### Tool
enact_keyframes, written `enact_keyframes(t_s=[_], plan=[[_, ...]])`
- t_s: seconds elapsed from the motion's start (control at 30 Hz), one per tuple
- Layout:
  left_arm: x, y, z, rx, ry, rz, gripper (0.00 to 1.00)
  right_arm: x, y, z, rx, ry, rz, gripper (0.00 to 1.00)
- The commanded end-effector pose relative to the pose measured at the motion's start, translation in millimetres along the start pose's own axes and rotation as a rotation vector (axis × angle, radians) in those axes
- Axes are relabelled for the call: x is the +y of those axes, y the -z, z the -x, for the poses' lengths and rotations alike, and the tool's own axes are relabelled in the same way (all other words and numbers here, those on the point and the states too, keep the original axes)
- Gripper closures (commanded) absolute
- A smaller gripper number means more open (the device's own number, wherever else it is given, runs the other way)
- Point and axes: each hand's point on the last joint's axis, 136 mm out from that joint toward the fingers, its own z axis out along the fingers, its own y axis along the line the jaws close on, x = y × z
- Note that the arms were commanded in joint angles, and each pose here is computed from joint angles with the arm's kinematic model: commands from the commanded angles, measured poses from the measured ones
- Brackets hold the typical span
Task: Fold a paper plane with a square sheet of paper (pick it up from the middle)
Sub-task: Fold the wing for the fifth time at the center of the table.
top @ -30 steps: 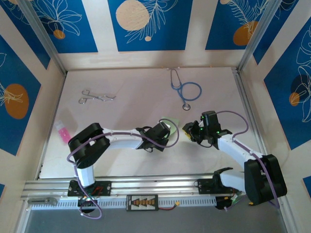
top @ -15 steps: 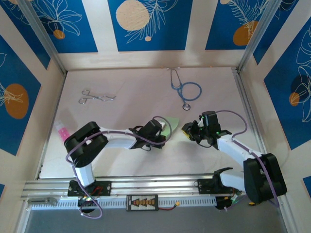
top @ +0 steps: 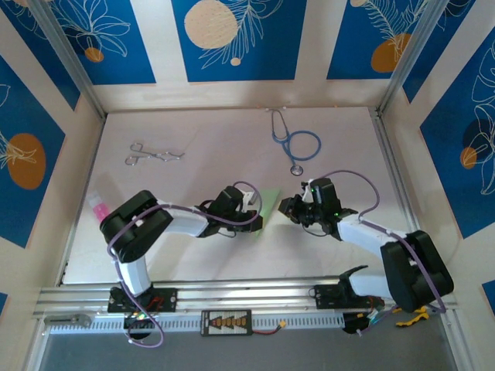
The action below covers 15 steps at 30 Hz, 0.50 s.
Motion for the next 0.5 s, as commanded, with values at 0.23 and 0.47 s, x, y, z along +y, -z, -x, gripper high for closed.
enact_keyframes(t_s=[0.23,0.47], plan=[[3.9,-2.6,-5.3,0.012,0.104,-0.103,1.0,24.3,-26.3,-12.9,0.121,0.103,0.1,0.87],[10.8,1.2,-6.8,-0.004,0.138,-0.109,1.0,25.8,-36.2,-11.5,0.146,0.107,0.106,0.9]])
